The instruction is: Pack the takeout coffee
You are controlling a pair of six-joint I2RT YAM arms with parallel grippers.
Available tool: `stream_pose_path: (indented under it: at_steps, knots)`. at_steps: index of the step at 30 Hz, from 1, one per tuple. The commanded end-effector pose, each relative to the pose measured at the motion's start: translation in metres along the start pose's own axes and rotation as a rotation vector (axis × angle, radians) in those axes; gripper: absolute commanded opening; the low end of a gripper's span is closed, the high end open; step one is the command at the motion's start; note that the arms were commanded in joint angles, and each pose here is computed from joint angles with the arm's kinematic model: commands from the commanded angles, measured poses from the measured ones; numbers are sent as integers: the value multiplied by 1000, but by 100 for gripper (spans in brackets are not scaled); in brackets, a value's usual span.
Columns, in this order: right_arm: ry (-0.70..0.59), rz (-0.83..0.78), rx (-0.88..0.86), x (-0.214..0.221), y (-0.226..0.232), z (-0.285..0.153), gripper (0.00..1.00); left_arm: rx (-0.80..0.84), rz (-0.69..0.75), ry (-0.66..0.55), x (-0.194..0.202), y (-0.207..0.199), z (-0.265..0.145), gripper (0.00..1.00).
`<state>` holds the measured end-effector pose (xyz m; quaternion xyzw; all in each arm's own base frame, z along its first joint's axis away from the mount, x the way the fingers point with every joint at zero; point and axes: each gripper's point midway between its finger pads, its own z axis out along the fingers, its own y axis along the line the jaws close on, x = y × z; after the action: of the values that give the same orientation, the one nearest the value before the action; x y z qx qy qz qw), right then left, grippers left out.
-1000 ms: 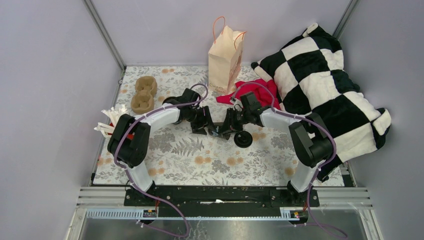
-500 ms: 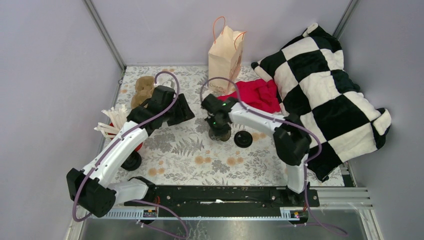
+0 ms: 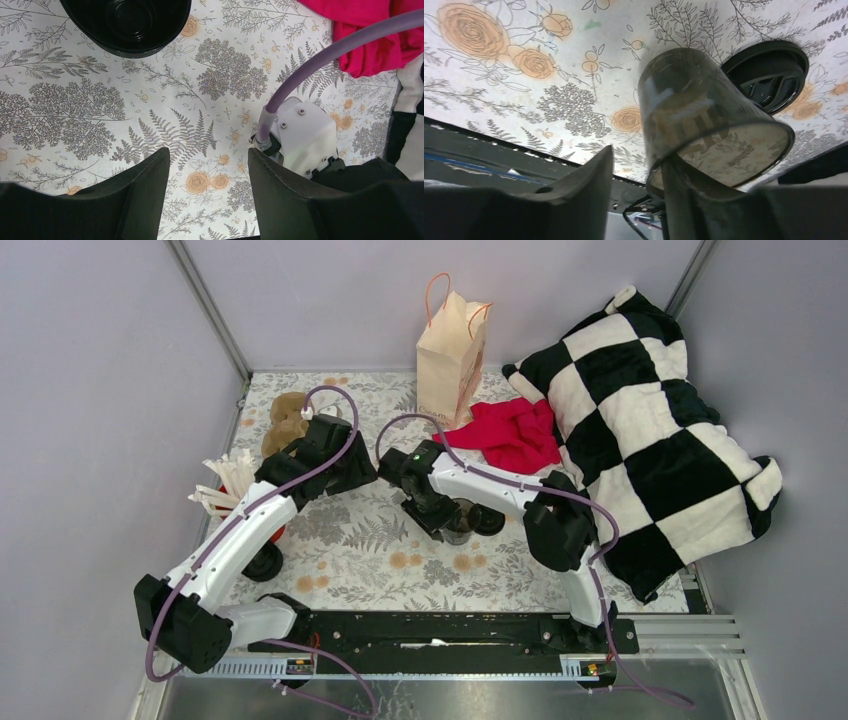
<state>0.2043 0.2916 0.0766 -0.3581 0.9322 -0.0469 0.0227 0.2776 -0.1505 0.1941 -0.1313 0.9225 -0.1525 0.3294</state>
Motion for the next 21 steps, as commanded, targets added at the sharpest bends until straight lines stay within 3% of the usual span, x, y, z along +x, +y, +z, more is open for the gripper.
stream_pose_path:
  at_steps: [1,6,10,13,17,21]
  knots:
    - [-55,-25,-59,-7,6,-32,52,19,-6,-74,-20,-5,-10,63]
    - [-176,-6,-125,-20,11,-76,72,21,0,-70,-19,-5,-9,63]
    - [-254,70,-190,-24,0,-108,74,44,4,-57,-16,-10,-6,64]
    - [-343,213,-205,-26,-43,-127,74,85,11,-52,-15,-17,-5,67]
    - [-438,413,-185,-15,-114,-110,77,185,20,5,-3,-34,0,74]
    - [-361,497,-156,13,-157,-49,86,339,42,124,15,-63,7,79]
